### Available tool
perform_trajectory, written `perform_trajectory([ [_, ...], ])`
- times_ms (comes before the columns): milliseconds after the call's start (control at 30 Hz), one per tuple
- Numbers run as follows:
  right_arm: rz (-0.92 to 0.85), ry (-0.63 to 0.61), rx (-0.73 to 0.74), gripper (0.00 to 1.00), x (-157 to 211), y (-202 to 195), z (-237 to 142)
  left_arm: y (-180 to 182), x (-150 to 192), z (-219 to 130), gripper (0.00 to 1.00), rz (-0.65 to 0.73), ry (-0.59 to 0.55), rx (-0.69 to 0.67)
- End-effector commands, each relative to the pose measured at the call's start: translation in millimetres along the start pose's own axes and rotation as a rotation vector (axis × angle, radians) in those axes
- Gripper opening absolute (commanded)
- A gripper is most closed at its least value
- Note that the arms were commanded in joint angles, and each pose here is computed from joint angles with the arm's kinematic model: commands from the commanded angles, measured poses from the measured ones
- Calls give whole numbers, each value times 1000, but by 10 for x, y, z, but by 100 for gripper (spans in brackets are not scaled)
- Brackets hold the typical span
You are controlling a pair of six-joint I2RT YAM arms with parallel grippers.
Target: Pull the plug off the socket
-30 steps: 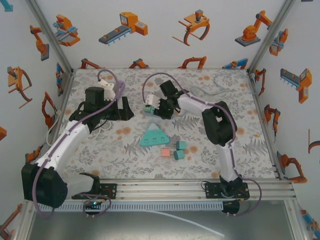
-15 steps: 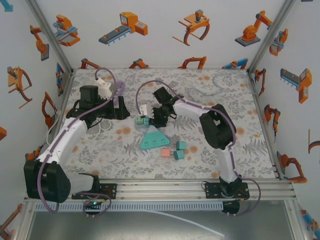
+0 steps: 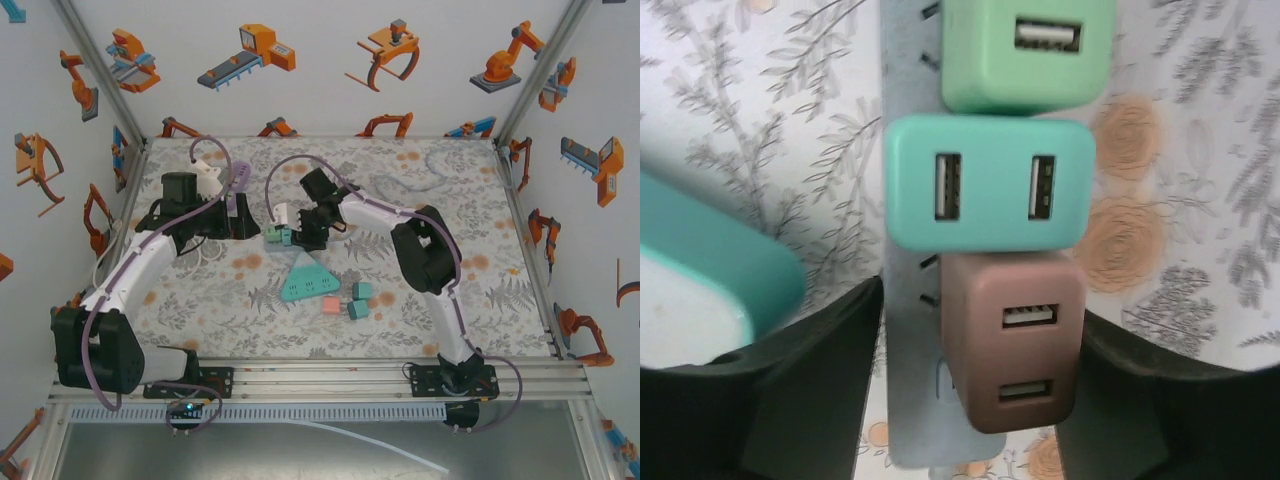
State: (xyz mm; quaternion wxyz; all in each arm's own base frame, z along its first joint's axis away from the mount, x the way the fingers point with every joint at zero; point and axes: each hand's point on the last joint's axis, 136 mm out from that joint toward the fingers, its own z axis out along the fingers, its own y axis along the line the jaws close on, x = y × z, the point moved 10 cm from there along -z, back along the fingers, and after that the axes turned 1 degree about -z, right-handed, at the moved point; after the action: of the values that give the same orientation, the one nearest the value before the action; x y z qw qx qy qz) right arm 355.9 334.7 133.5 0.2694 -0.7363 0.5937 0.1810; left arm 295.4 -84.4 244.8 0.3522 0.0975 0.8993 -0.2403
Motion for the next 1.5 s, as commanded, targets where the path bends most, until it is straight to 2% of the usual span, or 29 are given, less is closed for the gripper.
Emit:
perform_trajectory([
  [0, -35, -31, 10, 70, -7, -43, 18, 50, 22, 29, 97, -22, 10, -22],
  [133, -47, -66, 22, 72, -92, -52, -115, 85, 49, 42, 97, -39, 11, -50],
  [267, -72, -127, 62, 74, -232, -90, -375, 94, 96, 52, 97, -120, -3, -51],
  [400, -85, -188, 118, 75, -323, -121, -648, 140, 208, 81, 97, -218, -81, -78],
  [533, -95, -237, 155, 75, -350, -81, -842, 198, 323, 176, 100, -279, -111, -93],
  [733, -29, -304, 222, 74, -316, -22, -865, 156, 390, 504, 90, -298, -82, -94],
  [833, 8, -318, 234, 74, -273, -12, -810, 159, 419, 687, 78, -310, -63, -110],
  [1033, 30, -319, 220, 73, -216, 31, -751, 244, 524, 902, 62, -320, -27, -132],
  [1167, 36, -310, 209, 72, -198, 27, -718, 239, 525, 992, 61, -325, -21, -94],
  [1467, 54, -250, 154, 66, -144, -21, -591, 267, 566, 1066, 56, -336, 13, -127],
])
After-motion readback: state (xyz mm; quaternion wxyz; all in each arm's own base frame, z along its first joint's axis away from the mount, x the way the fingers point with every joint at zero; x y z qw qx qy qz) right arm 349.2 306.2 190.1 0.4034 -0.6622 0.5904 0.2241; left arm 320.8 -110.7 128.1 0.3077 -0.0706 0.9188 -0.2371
